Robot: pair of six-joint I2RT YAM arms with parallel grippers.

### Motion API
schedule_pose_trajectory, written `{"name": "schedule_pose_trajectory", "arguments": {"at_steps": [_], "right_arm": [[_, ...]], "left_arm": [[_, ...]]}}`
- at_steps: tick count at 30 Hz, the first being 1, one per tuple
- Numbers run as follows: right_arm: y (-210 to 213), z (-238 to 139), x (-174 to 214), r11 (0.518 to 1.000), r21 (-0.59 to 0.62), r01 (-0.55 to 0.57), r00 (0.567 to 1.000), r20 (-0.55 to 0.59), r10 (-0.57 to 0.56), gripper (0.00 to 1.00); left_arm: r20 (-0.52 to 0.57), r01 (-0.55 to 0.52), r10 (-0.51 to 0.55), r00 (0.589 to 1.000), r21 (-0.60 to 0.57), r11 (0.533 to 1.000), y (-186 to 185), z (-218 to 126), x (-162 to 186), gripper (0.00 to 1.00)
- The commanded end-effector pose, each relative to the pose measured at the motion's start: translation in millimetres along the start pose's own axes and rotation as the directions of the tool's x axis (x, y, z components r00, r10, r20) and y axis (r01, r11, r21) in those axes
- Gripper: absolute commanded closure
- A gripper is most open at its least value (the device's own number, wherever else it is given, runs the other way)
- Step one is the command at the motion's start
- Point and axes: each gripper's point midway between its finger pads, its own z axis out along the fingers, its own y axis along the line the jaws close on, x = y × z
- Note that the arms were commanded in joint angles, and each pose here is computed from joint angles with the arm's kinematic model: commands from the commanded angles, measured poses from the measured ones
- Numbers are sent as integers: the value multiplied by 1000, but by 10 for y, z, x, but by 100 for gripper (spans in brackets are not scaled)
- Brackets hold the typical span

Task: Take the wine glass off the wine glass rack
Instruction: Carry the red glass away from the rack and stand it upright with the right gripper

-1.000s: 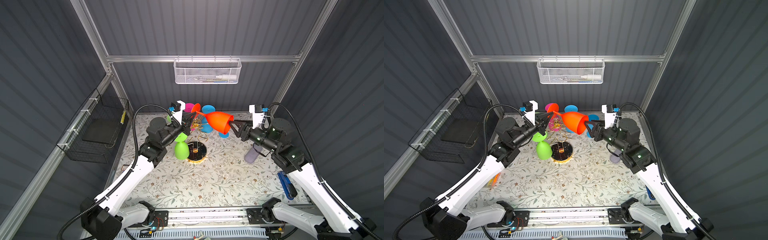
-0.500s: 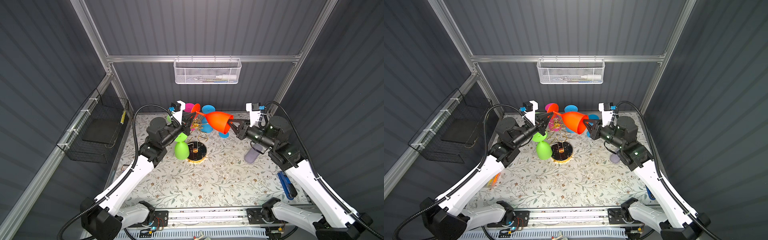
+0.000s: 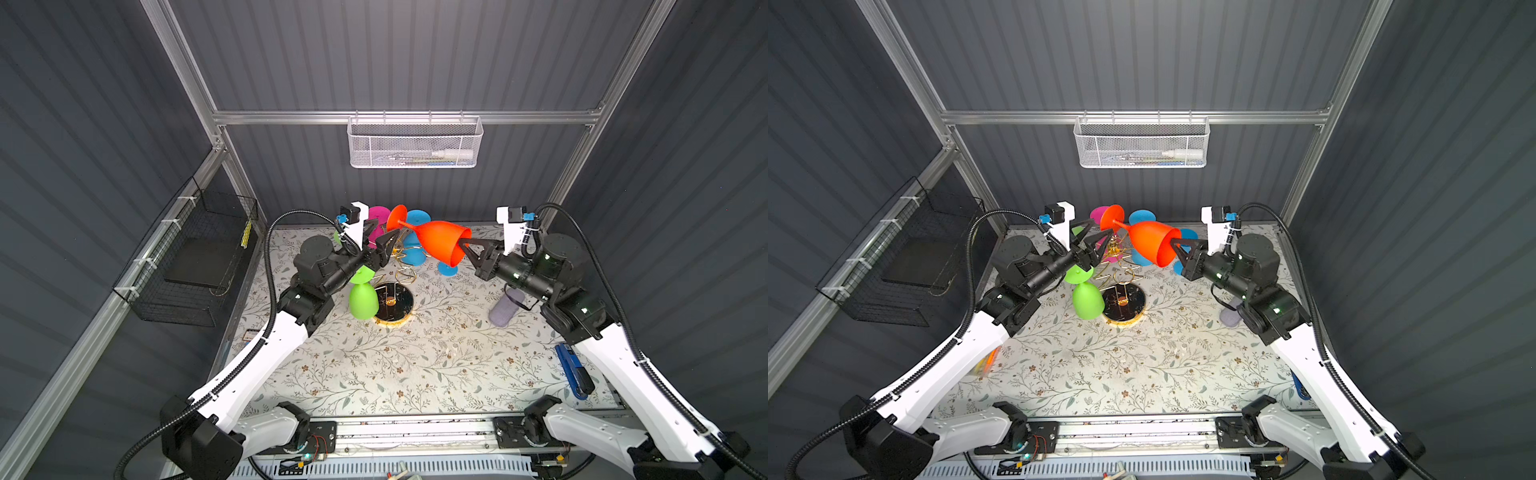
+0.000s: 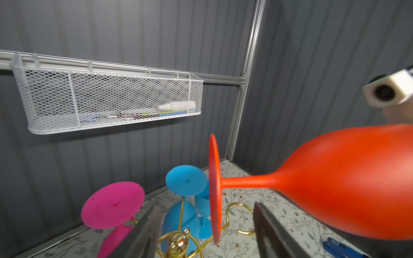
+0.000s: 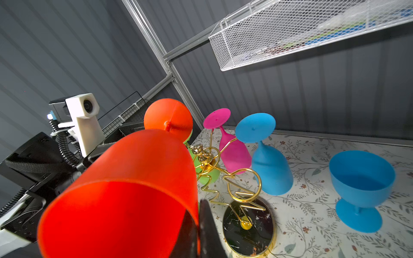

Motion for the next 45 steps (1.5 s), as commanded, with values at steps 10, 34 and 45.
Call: {"name": "schedule_pose_trajectory", "arguments": {"at_steps": [10, 34, 45], "right_arm": [[-681, -983, -318, 844, 509, 171, 984, -51, -168, 100], [-2584, -296, 267, 579, 700, 419, 796, -590, 137, 100], [-3146, 185, 514, 595, 669, 446, 704, -672, 228, 100]], "left_arm": [[89, -28, 58, 994, -303, 953, 432, -464, -251, 0], [107, 11, 41, 993, -446, 895, 594, -1046, -357, 0], [93, -6, 56, 994, -466, 885, 596, -1186, -359, 0]]}}
